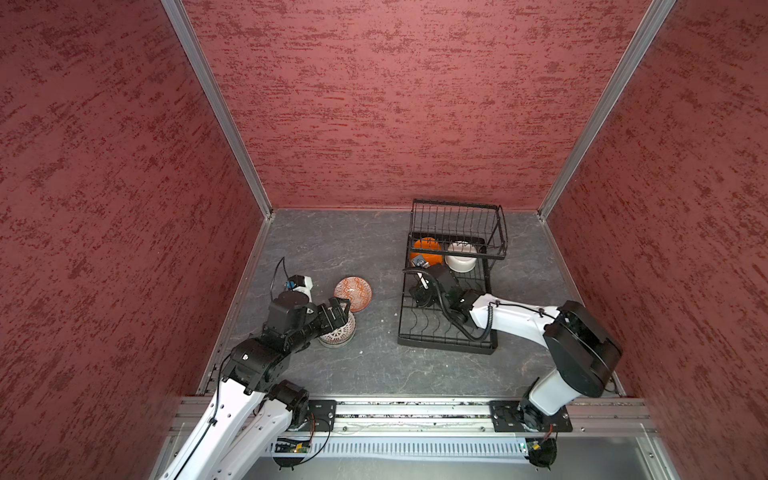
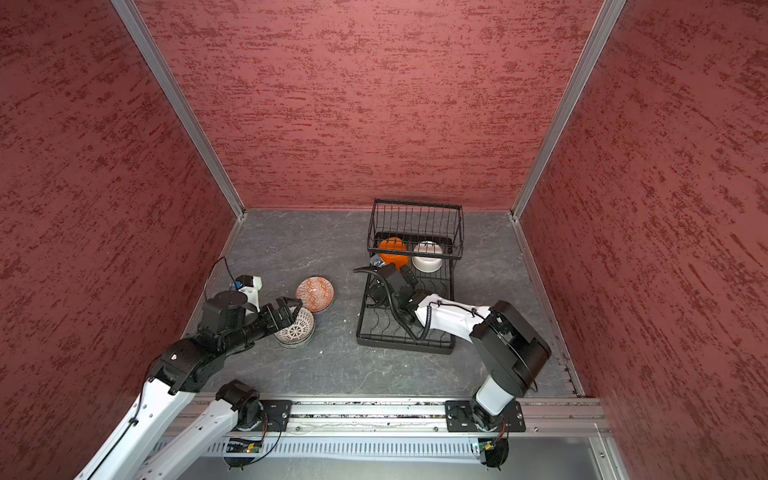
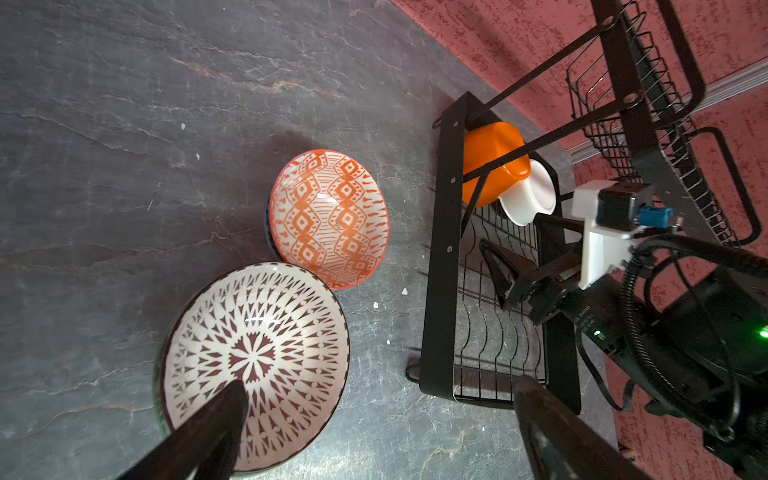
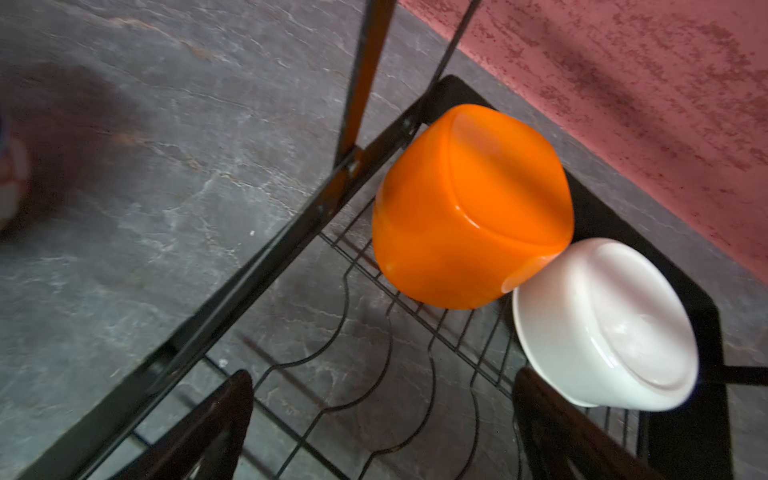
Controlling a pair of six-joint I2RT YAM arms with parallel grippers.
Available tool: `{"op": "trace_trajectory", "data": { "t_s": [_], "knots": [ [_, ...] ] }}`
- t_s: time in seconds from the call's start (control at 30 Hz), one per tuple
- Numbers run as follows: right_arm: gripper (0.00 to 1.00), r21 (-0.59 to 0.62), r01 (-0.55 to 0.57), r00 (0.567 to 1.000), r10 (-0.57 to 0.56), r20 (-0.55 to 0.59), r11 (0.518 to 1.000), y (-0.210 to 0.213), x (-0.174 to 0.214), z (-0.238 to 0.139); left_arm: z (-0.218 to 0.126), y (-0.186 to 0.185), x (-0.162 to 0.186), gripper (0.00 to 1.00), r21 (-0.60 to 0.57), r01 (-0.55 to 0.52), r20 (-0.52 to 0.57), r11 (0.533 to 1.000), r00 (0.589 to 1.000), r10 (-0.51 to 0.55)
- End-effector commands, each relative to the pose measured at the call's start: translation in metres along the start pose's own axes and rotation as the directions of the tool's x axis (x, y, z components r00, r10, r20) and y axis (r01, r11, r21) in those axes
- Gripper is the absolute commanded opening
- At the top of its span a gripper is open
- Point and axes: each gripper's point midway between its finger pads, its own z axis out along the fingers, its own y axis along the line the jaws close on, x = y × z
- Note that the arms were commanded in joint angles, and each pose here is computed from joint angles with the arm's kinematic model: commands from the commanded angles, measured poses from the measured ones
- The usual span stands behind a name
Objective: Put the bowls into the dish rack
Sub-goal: 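Withdraw the right gripper from the rack while the left gripper moves over the patterned bowls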
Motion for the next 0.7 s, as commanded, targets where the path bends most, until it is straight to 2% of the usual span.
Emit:
{"op": "trace_trajectory", "data": {
  "t_s": [0.0,0.33,0.5,0.67],
  "knots": [
    [0.98,-0.131,-0.016,1.000,0.014,-0.020,0.991,0.020,0.001,-0.014,-0.005,0.007,-0.004,1.00,-0.053,0.020,-0.002,0.998,1.000,-0.020],
    [0.98,-0.299,-0.071,0.997,0.056,-0.058,0.952,0.045,0.003,-0.033,0.003,0.024,0.002,1.00,-0.148,0.044,-0.056,0.988,0.997,-0.052],
    [0.98,-0.324,-0.108,0.994,0.099,-0.043,0.940,0.044,-0.006,-0.047,0.008,0.034,0.005,1.00,-0.201,0.041,-0.081,0.979,0.995,-0.058],
    [0.98,-0.317,-0.184,0.981,0.191,-0.008,0.930,0.034,-0.022,-0.068,0.011,0.049,0.009,1.00,-0.287,0.045,-0.120,0.957,0.989,-0.083]
  ]
}}
